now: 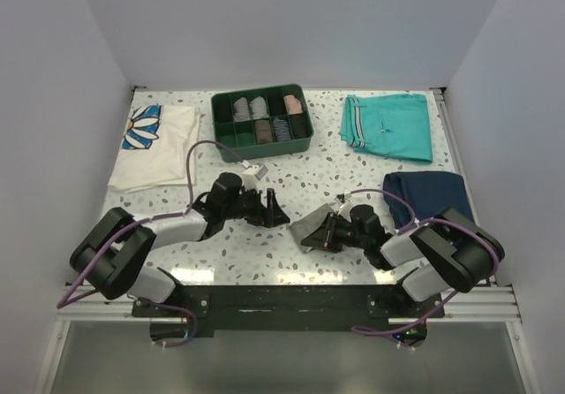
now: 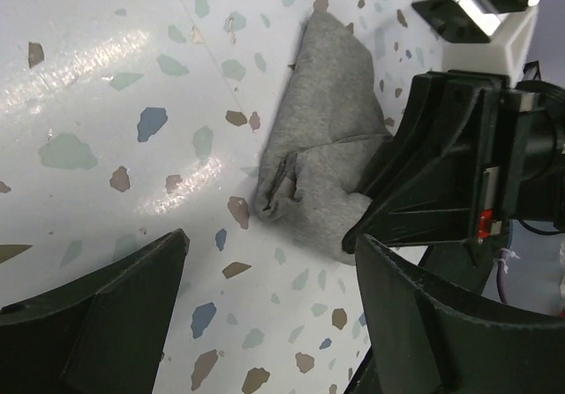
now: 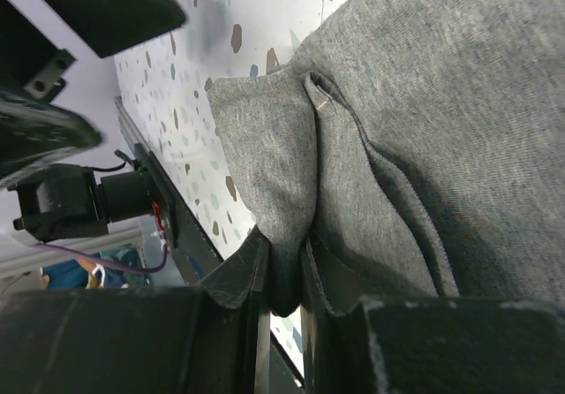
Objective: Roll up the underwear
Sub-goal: Roll the underwear to the center of the board.
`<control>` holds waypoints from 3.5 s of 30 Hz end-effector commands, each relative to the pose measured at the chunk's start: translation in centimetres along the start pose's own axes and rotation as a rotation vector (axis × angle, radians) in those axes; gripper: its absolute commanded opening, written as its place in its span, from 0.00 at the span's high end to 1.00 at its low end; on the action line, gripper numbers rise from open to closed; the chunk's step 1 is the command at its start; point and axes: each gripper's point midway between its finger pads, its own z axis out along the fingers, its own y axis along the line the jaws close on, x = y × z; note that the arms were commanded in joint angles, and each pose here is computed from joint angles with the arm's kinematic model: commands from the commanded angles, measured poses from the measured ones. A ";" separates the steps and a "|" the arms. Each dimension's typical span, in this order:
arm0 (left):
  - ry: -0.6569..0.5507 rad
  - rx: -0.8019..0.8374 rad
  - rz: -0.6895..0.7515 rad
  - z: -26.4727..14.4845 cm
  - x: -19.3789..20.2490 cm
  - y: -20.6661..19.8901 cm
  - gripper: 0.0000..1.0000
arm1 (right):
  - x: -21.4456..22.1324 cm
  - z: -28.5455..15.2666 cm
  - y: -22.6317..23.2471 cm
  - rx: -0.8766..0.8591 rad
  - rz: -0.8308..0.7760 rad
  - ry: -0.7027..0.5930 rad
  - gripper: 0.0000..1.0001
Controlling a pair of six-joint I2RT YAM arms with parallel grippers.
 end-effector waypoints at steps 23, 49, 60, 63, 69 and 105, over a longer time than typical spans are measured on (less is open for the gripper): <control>0.182 0.045 -0.051 5.1 5.2 0.2 0.27 | -0.1 -1.1 -1.4 0.112 -0.071 0.004 0.95; 0.234 -0.060 0.032 6.5 4.7 -1.5 1.00 | -3.4 -5.8 1.0 0.466 -0.531 0.019 0.30; 0.234 -0.061 0.042 6.4 3.9 -2.2 1.00 | -3.2 -5.3 3.3 0.611 -0.862 0.042 0.27; 0.233 -0.062 0.043 6.4 3.7 -2.2 1.00 | -2.5 -4.6 3.4 0.621 -0.920 0.062 0.27; 0.241 -0.060 0.045 6.5 3.8 -2.2 1.00 | -2.1 -3.3 4.3 0.642 -1.026 0.083 0.28; 0.183 -0.108 0.001 5.4 2.3 -1.4 0.65 | 1.4 -1.8 -2.0 0.755 -0.930 0.099 0.80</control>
